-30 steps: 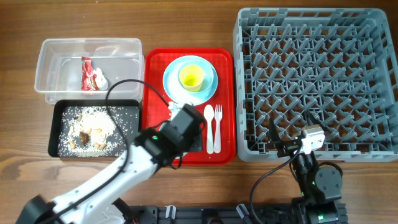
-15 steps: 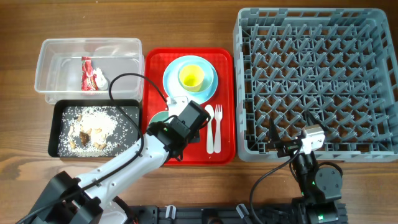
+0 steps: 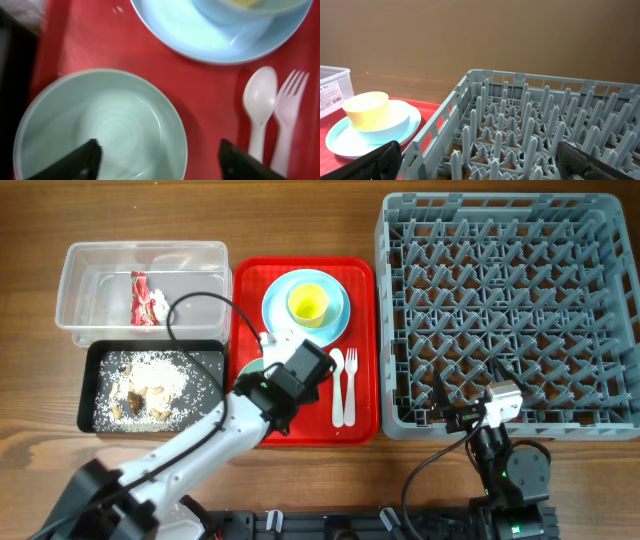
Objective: Sort waste into correct bins and load items into the dishwasher rack
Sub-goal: 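Raise the left gripper back over the black tray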
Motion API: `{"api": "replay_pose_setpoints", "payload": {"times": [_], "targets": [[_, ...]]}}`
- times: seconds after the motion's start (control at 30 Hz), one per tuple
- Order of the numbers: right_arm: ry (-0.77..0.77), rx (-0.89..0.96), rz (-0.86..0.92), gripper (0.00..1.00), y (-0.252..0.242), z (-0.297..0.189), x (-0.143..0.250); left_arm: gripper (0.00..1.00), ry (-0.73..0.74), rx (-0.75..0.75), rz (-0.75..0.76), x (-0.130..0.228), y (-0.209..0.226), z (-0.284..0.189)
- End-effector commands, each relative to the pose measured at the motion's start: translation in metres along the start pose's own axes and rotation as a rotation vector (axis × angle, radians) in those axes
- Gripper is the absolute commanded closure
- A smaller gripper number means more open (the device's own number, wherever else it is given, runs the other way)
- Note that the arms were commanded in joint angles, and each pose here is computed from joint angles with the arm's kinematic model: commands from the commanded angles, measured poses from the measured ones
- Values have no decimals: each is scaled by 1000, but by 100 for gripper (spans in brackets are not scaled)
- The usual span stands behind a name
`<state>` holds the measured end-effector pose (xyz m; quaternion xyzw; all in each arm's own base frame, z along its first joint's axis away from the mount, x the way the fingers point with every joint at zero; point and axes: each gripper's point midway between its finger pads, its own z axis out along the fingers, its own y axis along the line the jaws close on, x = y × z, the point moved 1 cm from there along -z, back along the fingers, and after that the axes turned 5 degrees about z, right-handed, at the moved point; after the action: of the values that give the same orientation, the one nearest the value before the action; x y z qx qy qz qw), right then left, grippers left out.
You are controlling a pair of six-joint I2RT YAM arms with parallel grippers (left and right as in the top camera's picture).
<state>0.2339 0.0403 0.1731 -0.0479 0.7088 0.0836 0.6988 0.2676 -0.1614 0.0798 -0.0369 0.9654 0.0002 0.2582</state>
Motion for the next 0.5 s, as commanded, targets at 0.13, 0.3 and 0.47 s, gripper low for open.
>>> {"api": "replay_pose_setpoints", "payload": {"times": [0.13,0.3,0.47], "targets": [[-5,-8,-11,0,1,0,-1,7,-277,-4,-281,-114,68,-80],[-5,-8,-10,0,1,0,-1,0,-286,-95,-393,-123,116,-78],[-7,-112,160,0,18,-1,-4,0,-255,-120,-394,-116,122,-75]]}}
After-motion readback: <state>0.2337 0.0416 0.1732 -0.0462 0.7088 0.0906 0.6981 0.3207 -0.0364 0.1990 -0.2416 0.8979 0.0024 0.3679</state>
